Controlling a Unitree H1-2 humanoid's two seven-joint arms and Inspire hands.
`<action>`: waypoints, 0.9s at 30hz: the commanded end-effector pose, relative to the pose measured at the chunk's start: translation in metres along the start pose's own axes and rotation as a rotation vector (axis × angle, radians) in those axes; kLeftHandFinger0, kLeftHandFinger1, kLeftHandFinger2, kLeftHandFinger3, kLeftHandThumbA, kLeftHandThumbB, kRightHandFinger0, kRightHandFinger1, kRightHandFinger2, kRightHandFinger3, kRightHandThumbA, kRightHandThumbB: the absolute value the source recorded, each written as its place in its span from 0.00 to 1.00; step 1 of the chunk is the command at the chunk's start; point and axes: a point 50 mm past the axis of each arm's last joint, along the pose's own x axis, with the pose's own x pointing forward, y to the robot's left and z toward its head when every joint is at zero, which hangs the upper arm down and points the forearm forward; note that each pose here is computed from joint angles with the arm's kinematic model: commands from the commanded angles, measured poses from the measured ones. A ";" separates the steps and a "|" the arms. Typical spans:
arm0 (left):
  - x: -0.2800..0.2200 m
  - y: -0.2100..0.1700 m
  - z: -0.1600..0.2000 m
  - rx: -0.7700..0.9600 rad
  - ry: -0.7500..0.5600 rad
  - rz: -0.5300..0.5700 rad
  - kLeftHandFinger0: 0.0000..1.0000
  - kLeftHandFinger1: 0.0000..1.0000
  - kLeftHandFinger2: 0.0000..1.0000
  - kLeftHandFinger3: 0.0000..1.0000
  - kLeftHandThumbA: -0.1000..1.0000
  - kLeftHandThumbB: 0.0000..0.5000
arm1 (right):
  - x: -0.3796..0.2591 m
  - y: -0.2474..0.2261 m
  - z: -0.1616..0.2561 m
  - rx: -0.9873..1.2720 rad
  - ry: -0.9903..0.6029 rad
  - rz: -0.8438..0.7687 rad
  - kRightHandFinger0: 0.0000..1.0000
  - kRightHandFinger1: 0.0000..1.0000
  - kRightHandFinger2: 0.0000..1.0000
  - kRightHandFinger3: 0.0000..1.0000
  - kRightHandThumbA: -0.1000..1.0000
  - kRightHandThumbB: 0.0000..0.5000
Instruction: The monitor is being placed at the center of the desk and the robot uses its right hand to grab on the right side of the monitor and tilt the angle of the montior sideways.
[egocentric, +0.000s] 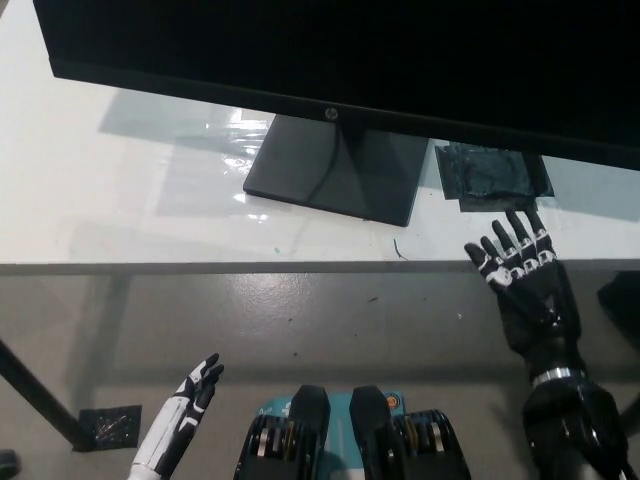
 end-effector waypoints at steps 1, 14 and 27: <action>0.004 0.002 0.017 0.023 -0.128 -0.008 1.00 1.00 1.00 1.00 1.00 0.62 | 0.054 0.047 0.024 0.643 0.101 0.262 1.00 1.00 1.00 1.00 1.00 0.69; 0.004 0.004 0.017 0.036 -0.128 -0.008 1.00 1.00 1.00 1.00 1.00 0.62 | 0.073 0.043 0.005 0.706 0.142 0.239 1.00 1.00 1.00 1.00 1.00 0.75; 0.005 0.004 0.017 0.036 -0.131 -0.006 1.00 1.00 1.00 1.00 1.00 0.60 | 0.106 0.050 0.007 0.739 0.146 0.229 1.00 1.00 1.00 1.00 1.00 0.76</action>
